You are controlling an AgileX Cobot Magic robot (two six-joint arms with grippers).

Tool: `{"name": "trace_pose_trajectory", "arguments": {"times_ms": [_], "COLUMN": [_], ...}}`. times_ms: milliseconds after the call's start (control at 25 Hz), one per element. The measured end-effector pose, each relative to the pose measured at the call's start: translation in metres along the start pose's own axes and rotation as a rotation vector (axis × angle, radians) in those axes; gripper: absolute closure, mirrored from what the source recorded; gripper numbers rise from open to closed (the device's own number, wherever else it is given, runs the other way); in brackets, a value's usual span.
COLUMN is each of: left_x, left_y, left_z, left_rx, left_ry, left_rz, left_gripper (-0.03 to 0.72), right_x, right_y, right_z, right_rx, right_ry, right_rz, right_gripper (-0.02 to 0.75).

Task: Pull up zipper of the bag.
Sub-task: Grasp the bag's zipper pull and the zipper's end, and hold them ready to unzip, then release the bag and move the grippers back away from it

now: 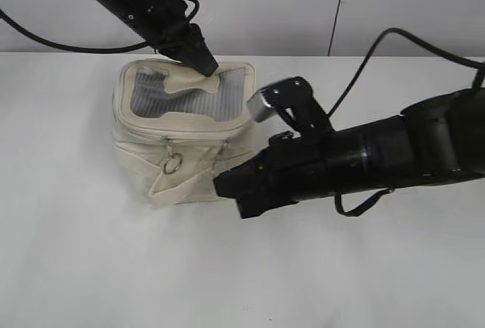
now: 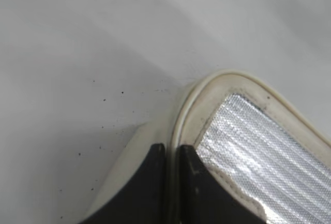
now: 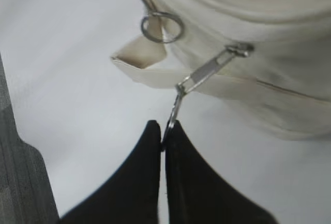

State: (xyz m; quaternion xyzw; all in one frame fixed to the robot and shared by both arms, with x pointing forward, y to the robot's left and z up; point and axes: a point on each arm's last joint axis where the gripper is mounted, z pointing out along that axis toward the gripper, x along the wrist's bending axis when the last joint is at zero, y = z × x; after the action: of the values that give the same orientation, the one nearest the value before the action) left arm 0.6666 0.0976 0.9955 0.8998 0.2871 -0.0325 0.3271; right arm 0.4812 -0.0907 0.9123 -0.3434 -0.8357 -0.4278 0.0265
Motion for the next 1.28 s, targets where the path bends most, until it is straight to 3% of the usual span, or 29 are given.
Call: {"name": "trace_pose_trajectory", "arguments": {"times_ms": [120, 320, 640, 760, 880, 960, 1080, 1280], "left_x": [-0.003, -0.005, -0.007, -0.007, -0.008, -0.009, -0.008, -0.010], "left_y": [0.003, 0.007, 0.007, 0.009, 0.014, 0.014, 0.014, 0.000], "left_z": [0.003, 0.007, 0.007, 0.007, 0.003, 0.000, -0.017, -0.065], "left_rx": [-0.006, -0.020, -0.025, -0.044, -0.090, -0.093, -0.107, -0.177], "left_ry": [0.011, 0.045, 0.034, 0.027, 0.024, 0.014, 0.019, 0.093], "left_rz": [-0.024, -0.043, -0.073, -0.100, -0.152, -0.192, -0.223, -0.308], "left_gripper": [0.644, 0.644, 0.643, 0.562, 0.403, 0.361, 0.384, 0.425], "right_x": [0.019, 0.046, 0.048, 0.048, 0.047, 0.041, 0.031, 0.004], "right_y": [0.015, 0.046, 0.044, 0.040, 0.032, 0.030, 0.035, 0.037], "right_z": [0.013, 0.035, 0.050, 0.049, 0.044, 0.037, 0.016, -0.045], "right_rx": [0.011, -0.026, 0.031, 0.092, 0.192, 0.248, 0.289, 0.241], "right_ry": [-0.049, -0.055, -0.067, -0.035, 0.024, 0.026, -0.008, -0.164], "right_rz": [-0.056, -0.107, -0.005, 0.026, 0.036, 0.060, 0.111, 0.272], "right_gripper": [0.727, 0.723, 0.713, 0.599, 0.358, 0.241, 0.202, 0.209]}}
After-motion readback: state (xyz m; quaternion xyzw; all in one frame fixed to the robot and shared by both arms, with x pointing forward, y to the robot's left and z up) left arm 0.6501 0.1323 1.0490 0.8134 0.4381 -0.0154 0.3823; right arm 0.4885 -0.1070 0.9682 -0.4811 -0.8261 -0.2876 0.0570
